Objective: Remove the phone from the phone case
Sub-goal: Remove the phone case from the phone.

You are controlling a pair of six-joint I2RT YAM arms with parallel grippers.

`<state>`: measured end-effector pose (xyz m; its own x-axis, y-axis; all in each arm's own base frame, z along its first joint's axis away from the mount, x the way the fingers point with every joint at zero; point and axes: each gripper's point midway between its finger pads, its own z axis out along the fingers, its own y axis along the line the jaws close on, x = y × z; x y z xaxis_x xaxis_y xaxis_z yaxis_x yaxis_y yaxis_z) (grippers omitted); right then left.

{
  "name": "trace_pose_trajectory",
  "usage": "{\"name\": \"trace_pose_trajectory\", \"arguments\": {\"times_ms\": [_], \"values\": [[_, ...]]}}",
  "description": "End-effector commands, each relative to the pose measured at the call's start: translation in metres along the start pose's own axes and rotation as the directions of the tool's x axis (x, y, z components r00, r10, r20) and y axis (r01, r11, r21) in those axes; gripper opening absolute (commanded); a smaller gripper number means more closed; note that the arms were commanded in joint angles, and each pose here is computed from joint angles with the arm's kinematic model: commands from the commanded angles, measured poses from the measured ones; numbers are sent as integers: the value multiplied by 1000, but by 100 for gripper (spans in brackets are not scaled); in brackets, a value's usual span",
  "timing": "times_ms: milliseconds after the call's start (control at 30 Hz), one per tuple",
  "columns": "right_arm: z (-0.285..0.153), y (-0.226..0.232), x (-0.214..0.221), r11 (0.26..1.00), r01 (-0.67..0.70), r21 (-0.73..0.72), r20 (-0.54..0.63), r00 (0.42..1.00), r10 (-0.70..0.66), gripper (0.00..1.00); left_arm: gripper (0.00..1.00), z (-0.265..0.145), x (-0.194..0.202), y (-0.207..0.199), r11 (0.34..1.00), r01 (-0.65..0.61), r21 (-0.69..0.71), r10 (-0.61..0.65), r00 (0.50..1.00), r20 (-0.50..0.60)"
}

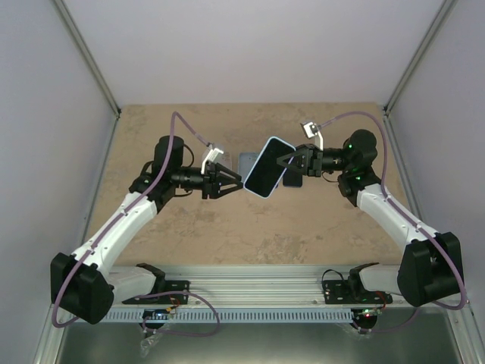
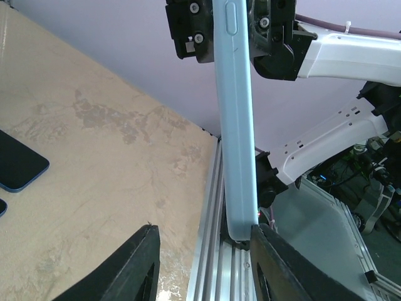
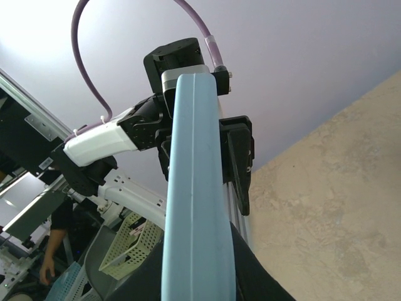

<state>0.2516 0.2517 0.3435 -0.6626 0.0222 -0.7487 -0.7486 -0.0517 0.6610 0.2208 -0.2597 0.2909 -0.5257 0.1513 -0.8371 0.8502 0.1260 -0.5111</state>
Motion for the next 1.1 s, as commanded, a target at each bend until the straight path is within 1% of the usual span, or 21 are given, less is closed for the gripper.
{"name": "trace_pose_trajectory", "arguments": {"times_ms": [0, 200, 267, 367, 467, 600, 767, 867, 1067], "values": [[1, 6, -6, 999, 47, -6, 13, 999, -47, 1, 40, -1, -2, -4, 1000, -24, 19, 24, 1000, 16], [1, 7, -6, 999, 50, -9, 9, 999, -50, 1, 38, 0, -2, 1, 1000, -11, 9, 11, 1000, 20], [1, 6, -5, 999, 49, -7, 9, 999, -49, 1, 39, 0, -2, -7, 999, -15, 51, 14, 1000, 17], [2, 4, -5, 999, 42, -3, 8, 999, -42, 1, 44, -2, -2, -21, 992, -14, 125, 12, 1000, 15], [2, 2, -6, 999, 37, -2, 8, 999, -37, 1, 44, -3, -1, -26, 989, -12, 150, 10, 1000, 14], [3, 4, -7, 999, 39, -7, 6, 999, -39, 1, 40, -1, 0, -20, 993, -12, 119, 10, 1000, 15], [3, 7, -6, 999, 43, -16, 1, 999, -43, 1, 33, 3, 3, -3, 999, -12, 37, 11, 1000, 11], [2, 9, -7, 999, 40, -20, 6, 999, -40, 1, 31, 3, 2, 3, 1000, -5, 3, 5, 1000, 13], [2, 15, -9, 998, 47, -32, 6, 999, -47, 1, 27, 3, 2, 23, 994, 4, -107, -3, 1000, 11]]}}
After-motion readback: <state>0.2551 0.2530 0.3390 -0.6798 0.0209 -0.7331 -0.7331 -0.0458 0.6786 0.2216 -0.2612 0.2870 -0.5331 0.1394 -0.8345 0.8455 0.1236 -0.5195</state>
